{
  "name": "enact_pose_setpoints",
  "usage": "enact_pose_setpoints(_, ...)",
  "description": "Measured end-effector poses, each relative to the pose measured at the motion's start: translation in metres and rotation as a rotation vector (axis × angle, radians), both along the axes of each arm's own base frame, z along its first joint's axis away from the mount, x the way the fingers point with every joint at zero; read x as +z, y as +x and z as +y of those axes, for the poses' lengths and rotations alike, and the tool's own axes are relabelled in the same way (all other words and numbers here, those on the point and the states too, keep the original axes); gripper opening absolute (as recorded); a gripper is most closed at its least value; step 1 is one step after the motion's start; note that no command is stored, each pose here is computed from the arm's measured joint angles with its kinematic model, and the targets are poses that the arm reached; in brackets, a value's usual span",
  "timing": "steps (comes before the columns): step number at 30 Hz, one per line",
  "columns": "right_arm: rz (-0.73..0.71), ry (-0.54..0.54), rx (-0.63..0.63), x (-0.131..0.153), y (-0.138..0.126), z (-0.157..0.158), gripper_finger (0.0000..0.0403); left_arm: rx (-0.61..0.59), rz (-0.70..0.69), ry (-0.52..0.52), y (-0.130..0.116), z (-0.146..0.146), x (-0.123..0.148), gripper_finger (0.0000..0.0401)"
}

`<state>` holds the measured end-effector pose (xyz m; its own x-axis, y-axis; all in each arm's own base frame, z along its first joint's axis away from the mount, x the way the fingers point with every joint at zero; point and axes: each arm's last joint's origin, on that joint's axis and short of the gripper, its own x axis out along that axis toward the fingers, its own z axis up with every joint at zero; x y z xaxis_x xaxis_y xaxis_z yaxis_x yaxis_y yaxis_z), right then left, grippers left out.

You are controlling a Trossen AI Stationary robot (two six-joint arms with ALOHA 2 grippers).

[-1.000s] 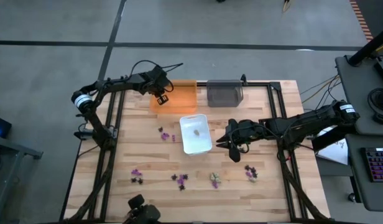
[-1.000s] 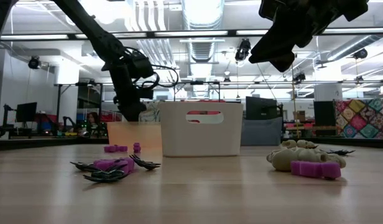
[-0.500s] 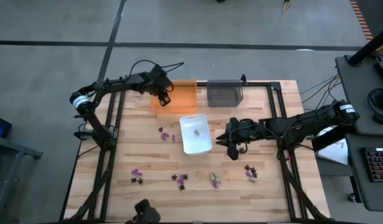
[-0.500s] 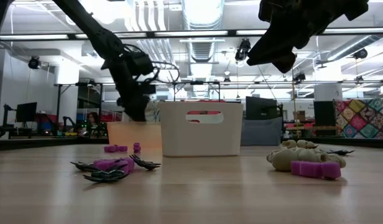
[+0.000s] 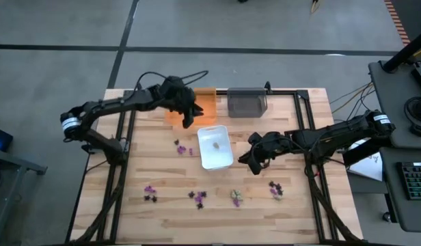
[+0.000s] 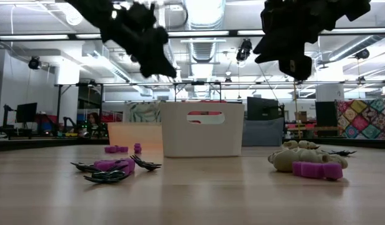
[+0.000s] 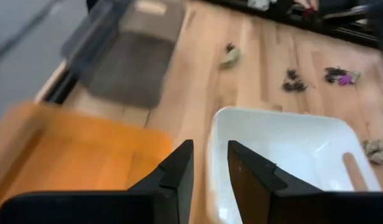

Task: Sort Halloween decoration
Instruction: Put the black spider toy into the black bin

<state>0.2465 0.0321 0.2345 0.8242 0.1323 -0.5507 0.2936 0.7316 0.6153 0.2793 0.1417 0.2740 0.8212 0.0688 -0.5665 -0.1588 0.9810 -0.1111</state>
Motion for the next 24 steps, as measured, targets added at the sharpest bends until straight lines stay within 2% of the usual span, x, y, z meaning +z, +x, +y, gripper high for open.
enact_pose_setpoints(4, 0.072, 0.043, -0.039, -0.005, -0.004, -0.001, 0.0063, -0.007, -0.030, 0.080, 0.006, -0.033, 0.014, 0.0066)
enact_pose_setpoints(8, 0.133, 0.068, -0.065, -0.009, -0.007, -0.001, 0.0063, -0.065, -0.116, 0.096, 0.010, -0.062, 0.022, 0.0058)
enact_pose_setpoints(12, 0.191, 0.082, -0.086, -0.013, -0.010, -0.001, 0.0063, -0.122, -0.235, 0.122, 0.013, -0.087, 0.020, 0.0051)
enact_pose_setpoints(15, 0.255, 0.092, -0.107, -0.017, -0.015, -0.002, 0.0063, -0.092, -0.308, 0.169, 0.014, -0.103, 0.016, 0.0046)
enact_pose_setpoints(19, 0.347, 0.108, -0.140, -0.023, -0.021, -0.003, 0.0063, -0.060, -0.332, 0.208, 0.013, -0.114, 0.010, 0.0042)
enact_pose_setpoints(24, 0.485, 0.133, -0.195, -0.030, -0.032, -0.004, 0.0063, -0.054, -0.341, 0.194, 0.016, -0.116, 0.004, 0.0041)
